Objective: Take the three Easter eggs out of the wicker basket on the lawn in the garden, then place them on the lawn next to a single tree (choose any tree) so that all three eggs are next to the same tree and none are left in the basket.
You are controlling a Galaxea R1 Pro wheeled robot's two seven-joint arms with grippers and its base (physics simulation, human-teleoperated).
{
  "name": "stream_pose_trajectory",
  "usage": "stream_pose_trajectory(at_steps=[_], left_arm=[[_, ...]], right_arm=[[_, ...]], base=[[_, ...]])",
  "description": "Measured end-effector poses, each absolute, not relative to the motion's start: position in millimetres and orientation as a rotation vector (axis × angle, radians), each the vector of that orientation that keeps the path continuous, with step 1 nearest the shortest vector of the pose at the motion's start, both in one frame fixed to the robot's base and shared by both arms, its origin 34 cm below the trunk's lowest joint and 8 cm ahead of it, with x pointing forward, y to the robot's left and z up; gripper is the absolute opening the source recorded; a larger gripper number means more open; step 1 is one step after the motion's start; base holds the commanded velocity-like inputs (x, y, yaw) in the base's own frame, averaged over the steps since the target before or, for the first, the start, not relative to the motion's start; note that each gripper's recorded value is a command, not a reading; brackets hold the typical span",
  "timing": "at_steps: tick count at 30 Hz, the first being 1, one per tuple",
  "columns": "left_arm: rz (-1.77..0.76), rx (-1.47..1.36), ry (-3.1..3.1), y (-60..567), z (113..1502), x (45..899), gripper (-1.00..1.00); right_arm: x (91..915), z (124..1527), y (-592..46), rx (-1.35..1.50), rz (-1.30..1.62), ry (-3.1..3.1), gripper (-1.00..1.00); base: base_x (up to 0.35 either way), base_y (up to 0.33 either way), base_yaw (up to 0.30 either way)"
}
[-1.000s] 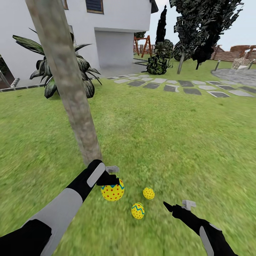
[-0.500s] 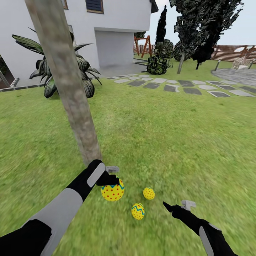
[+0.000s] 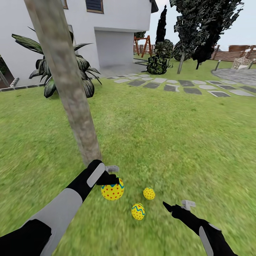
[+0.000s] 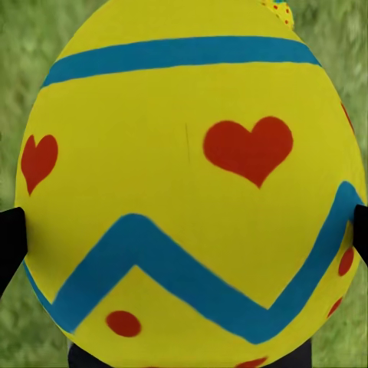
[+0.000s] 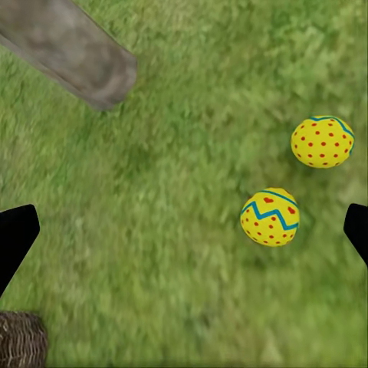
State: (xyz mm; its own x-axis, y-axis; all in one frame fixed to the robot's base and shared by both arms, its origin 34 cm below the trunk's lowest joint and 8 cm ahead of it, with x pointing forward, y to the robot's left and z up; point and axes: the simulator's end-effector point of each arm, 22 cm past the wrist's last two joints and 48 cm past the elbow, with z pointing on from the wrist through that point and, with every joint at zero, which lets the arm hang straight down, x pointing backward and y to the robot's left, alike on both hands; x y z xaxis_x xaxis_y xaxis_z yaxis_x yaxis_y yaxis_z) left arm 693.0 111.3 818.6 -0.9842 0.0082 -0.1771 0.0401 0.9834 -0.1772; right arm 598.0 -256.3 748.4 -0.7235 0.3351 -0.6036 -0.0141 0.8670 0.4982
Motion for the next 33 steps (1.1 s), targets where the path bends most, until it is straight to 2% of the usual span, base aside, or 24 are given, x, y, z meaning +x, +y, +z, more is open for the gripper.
stream_pose_trajectory(at_steps=[33], left_arm=[[-0.211,-0.032,3.025,127,752,680,-1.0]], right_arm=[[608,716,-255,0.224,0.622,2.303,1.0]], base=[[0.0,0.0,0.0]])
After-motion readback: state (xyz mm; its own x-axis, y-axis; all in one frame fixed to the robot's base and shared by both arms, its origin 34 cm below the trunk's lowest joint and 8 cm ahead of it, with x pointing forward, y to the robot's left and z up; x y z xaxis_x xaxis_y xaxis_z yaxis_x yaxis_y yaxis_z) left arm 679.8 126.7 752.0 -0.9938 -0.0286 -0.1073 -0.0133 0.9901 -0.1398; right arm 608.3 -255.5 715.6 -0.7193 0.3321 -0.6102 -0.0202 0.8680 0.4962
